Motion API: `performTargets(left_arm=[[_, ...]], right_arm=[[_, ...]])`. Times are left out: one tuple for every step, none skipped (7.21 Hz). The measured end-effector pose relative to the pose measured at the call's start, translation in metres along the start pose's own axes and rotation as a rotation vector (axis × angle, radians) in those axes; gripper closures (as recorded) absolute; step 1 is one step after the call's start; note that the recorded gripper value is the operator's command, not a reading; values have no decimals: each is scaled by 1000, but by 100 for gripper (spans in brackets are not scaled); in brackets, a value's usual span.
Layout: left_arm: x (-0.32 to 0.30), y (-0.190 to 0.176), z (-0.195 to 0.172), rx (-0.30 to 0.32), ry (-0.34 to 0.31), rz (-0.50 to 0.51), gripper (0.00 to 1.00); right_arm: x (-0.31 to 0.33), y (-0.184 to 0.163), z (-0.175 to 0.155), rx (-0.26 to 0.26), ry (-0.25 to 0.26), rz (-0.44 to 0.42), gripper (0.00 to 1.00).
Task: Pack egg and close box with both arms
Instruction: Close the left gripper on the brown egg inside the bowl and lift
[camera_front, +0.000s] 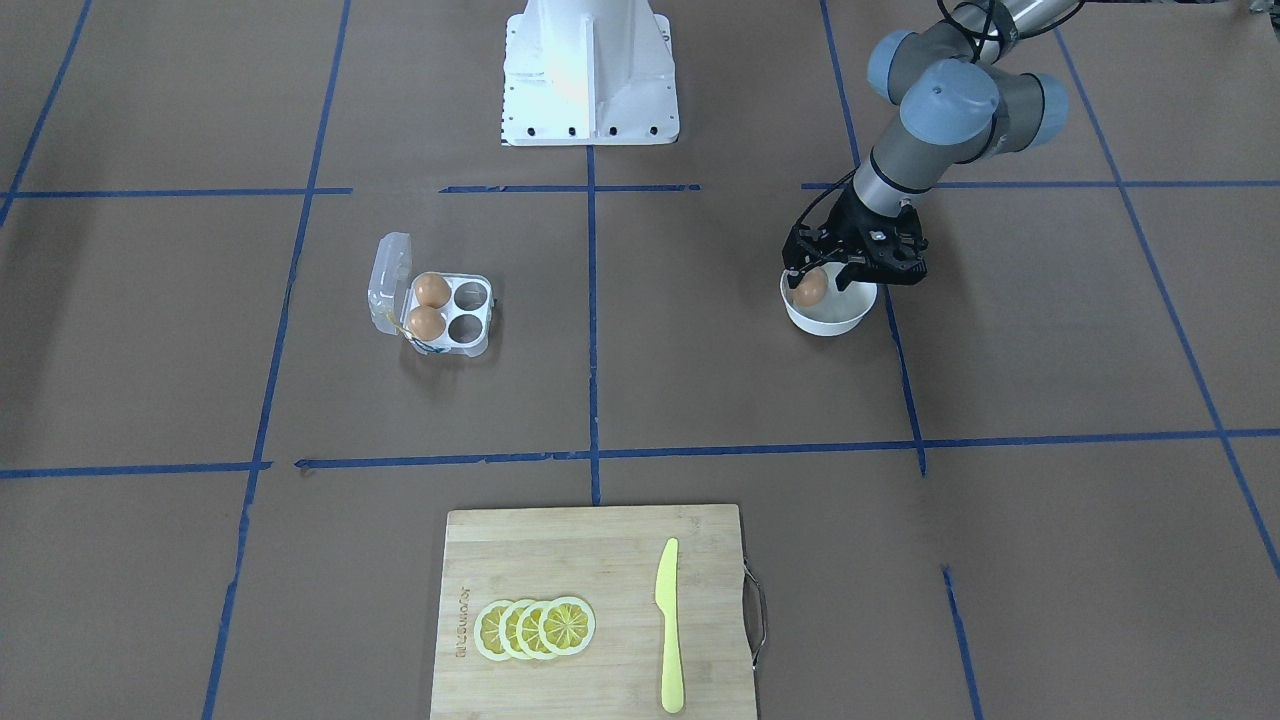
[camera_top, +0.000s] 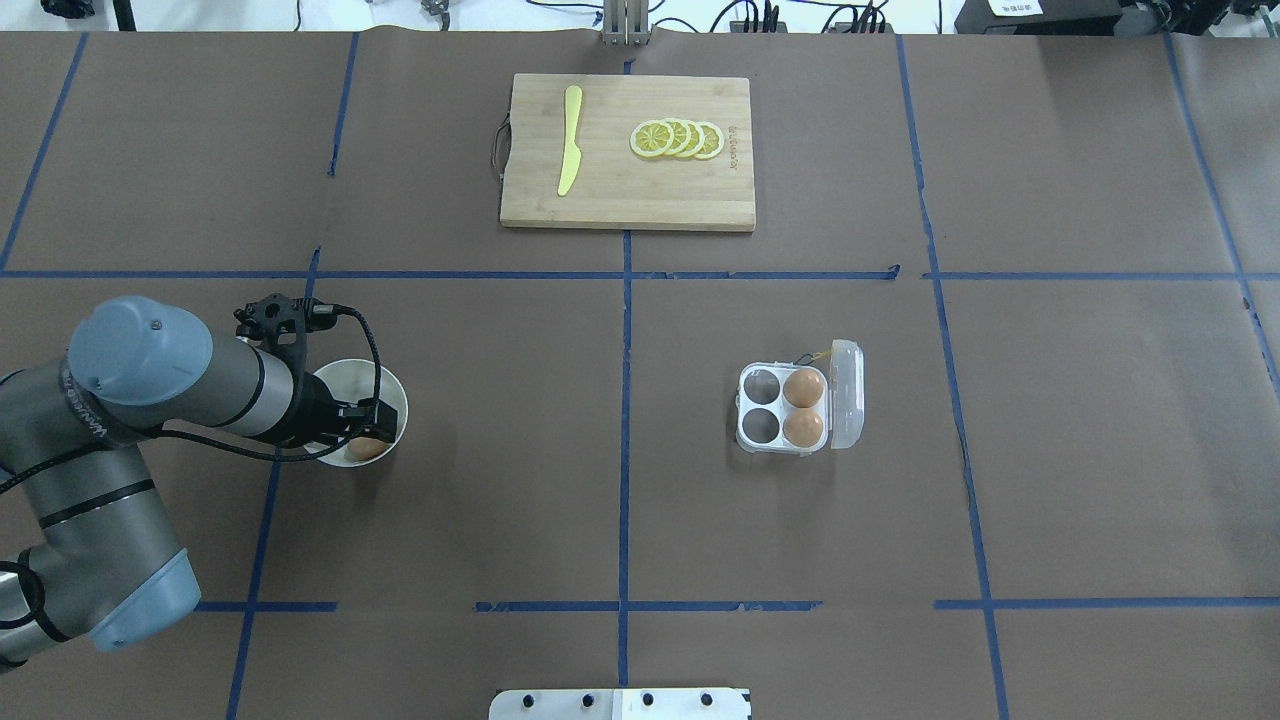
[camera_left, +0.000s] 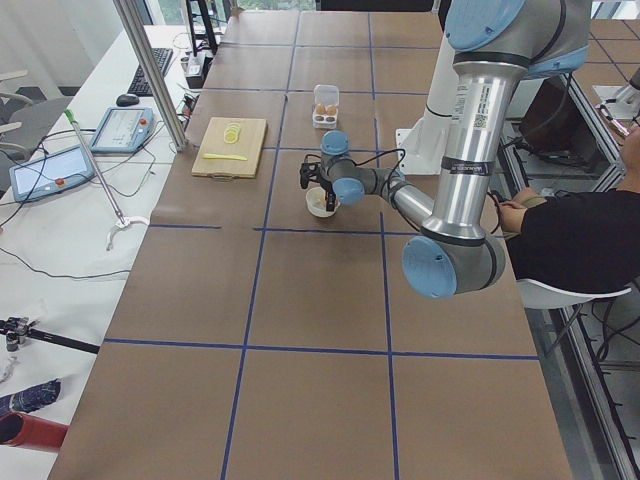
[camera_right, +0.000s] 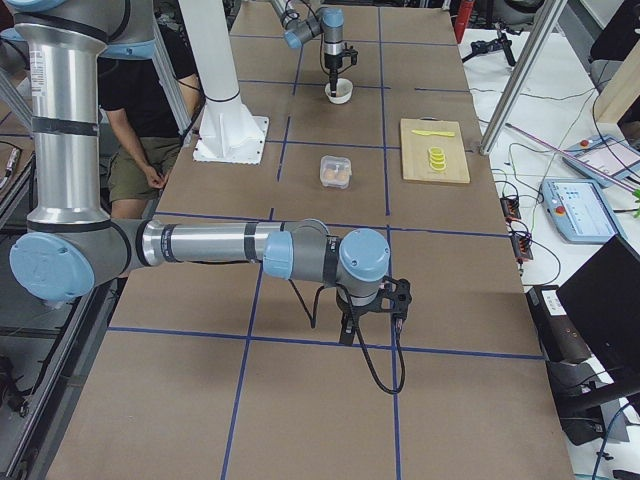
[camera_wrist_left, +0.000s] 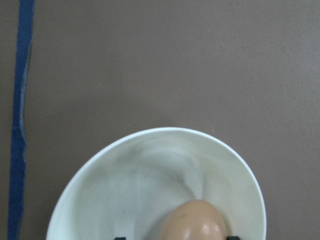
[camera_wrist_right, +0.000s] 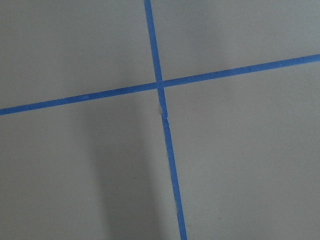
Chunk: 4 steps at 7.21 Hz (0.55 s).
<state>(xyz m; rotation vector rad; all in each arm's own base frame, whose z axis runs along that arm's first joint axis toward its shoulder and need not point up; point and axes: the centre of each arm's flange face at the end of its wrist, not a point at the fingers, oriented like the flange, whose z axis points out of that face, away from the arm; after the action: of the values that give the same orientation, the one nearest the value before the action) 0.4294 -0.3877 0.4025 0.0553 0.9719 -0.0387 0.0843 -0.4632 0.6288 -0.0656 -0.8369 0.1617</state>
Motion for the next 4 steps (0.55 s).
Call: performTargets(left_arm=[[-1, 0, 1, -2, -3, -1, 37], [-1, 1, 2, -3, -5, -1, 44], [-1, 1, 2, -3, -5, -1, 55], [-1, 1, 2, -3, -5, -1, 65]], right_arm=[[0, 0, 0, 1, 0, 0, 0], [0, 0, -1, 1, 0, 0, 0], [0, 0, -1, 2, 0, -1, 0], [-1, 0, -1, 3, 0, -1, 0]])
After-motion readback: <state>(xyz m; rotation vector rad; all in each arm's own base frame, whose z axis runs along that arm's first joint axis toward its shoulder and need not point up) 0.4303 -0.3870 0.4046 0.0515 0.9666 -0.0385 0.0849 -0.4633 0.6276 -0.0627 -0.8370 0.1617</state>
